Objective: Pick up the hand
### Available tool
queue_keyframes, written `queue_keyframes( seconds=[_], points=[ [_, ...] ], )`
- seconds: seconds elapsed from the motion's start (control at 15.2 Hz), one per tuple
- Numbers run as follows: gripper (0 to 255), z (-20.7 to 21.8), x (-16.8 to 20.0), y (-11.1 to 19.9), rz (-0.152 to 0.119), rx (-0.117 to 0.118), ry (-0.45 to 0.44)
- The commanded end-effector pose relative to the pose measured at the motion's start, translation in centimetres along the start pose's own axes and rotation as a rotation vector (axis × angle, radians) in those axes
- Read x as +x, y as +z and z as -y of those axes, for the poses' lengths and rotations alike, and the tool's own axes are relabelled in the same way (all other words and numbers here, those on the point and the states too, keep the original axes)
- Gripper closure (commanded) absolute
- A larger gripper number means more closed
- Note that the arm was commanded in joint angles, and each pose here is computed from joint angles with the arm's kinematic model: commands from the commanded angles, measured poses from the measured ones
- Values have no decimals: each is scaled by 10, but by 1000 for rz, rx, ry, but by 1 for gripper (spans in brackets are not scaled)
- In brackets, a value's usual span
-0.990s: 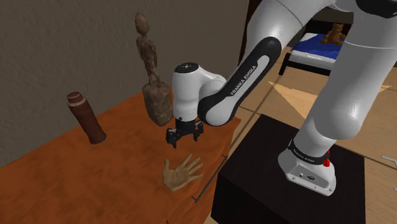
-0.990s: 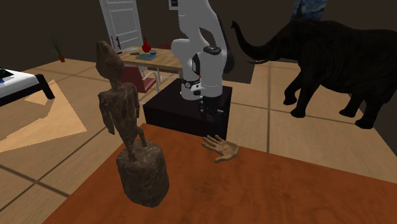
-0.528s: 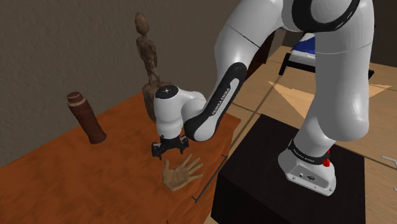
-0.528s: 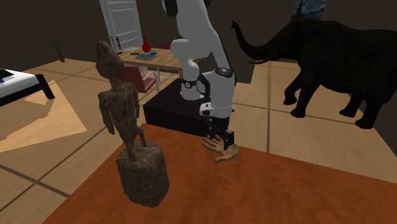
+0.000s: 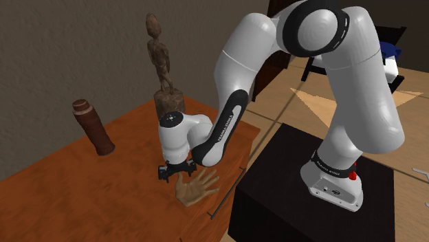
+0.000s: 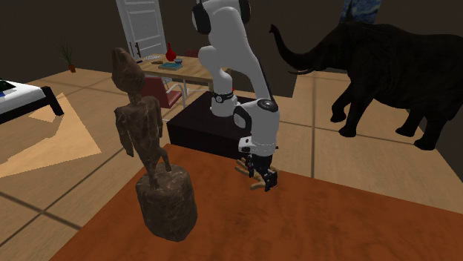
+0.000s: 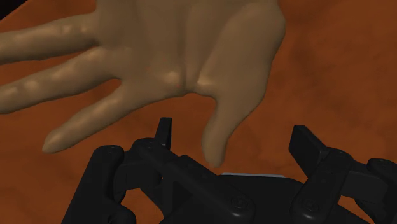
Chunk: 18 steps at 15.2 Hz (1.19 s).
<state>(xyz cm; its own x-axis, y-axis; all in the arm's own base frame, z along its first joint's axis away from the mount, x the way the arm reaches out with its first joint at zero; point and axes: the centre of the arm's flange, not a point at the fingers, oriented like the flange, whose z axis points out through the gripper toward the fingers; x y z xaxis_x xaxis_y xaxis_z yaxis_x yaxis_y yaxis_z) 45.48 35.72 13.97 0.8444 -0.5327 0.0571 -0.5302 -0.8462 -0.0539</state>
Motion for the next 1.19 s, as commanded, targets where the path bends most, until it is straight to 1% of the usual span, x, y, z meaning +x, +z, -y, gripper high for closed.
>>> queue_keyframes(
  seconds=[0.0,0.2,0.26,0.86,1.12],
  points=[
    [0,-1,0,11,0,0,0],
    [0,-1,-1,19,0,0,0],
    [255,-2,-1,18,0,0,0],
    [255,-1,-1,19,0,0,0],
    [255,0,1,-2,0,0,0]
  ],
)
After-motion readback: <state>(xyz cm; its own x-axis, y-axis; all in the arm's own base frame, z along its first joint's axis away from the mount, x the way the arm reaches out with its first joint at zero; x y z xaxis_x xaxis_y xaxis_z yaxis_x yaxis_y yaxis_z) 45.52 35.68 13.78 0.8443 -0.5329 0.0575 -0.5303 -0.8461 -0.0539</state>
